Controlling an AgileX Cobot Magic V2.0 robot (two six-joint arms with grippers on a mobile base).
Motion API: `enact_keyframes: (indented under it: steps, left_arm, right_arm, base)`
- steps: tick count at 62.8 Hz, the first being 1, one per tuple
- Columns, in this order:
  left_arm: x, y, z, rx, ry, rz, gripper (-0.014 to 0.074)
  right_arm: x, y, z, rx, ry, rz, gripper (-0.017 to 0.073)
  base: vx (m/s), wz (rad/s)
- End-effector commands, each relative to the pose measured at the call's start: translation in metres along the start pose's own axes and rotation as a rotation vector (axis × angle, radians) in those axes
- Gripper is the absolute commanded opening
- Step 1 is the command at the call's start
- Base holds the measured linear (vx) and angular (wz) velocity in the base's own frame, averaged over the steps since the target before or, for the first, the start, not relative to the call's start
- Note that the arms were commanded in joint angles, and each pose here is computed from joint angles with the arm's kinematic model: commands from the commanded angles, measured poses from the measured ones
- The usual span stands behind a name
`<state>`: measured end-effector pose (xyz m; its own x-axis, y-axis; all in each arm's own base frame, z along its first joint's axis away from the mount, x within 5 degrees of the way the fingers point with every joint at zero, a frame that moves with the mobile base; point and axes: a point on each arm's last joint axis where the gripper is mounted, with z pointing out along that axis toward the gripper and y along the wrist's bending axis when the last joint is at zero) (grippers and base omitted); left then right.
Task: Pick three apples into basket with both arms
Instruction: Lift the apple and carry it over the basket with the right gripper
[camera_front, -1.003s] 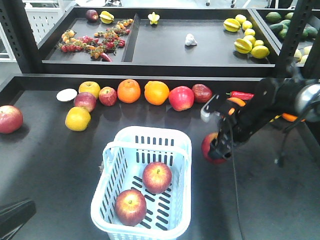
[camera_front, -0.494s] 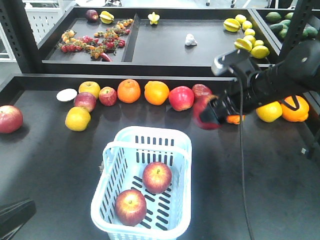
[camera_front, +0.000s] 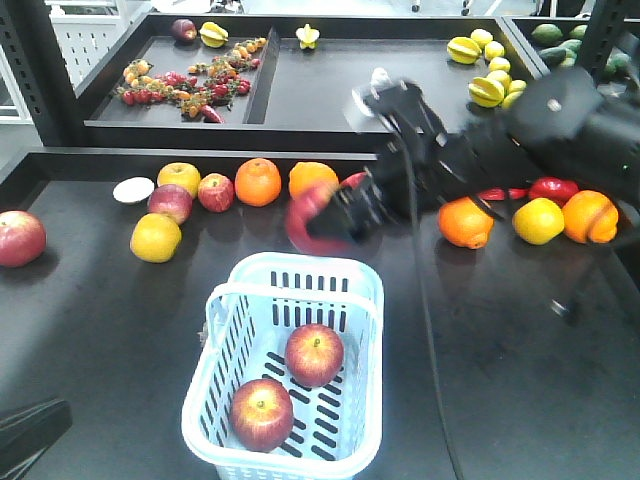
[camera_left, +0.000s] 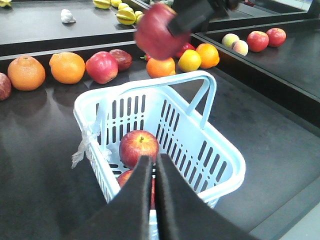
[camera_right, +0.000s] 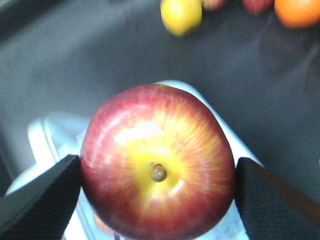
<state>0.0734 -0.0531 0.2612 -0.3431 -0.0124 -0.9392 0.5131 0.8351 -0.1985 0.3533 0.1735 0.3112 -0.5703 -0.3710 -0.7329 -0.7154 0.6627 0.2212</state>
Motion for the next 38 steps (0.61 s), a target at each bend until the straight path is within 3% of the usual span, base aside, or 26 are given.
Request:
enact_keyframes:
  steps: [1,9,15,18,28,38]
  left_arm:
    - [-0.01,-0.005,-0.001,0.035,-0.038,0.008,-0.0006]
    - [-0.01,-0.005,-0.001,0.035,-0.038,0.008,-0.0006]
    - [-0.01,-0.005,-0.001,0.035,-0.038,0.008,-0.0006]
    - [-0.01,-0.005,-0.001,0.035,-0.038,0.008,-0.0006]
    - [-0.01,-0.005,-0.001,0.035,-0.038,0.008,-0.0006]
    - [-0.01,-0.005,-0.001,0.035,-0.038,0.008,-0.0006]
  right_arm:
    - [-0.034,0.006,-0.018,0.005,-0.139,0.057,0.0225]
    - [-0.038,0.002,-0.005,-0.042,-0.074,0.116,0.0226]
    - [-0.034,0.002,0.007,-0.064,0.0,0.101,0.0227]
    - [-0.031,-0.001,0.012,-0.06,0.039,0.088,0.0229]
    - [-0.025,-0.008,0.022,-0.039,0.069,0.198,0.0248]
    - [-0.02,-0.013,0.026,0.0,0.112,0.217,0.0308]
  base:
    - [0.0,0.0]
    - [0.0,0.0]
    - [0.0,0.0]
    - [0.0,0.0]
    - [0.0,0.0]
    - [0.0,0.0]
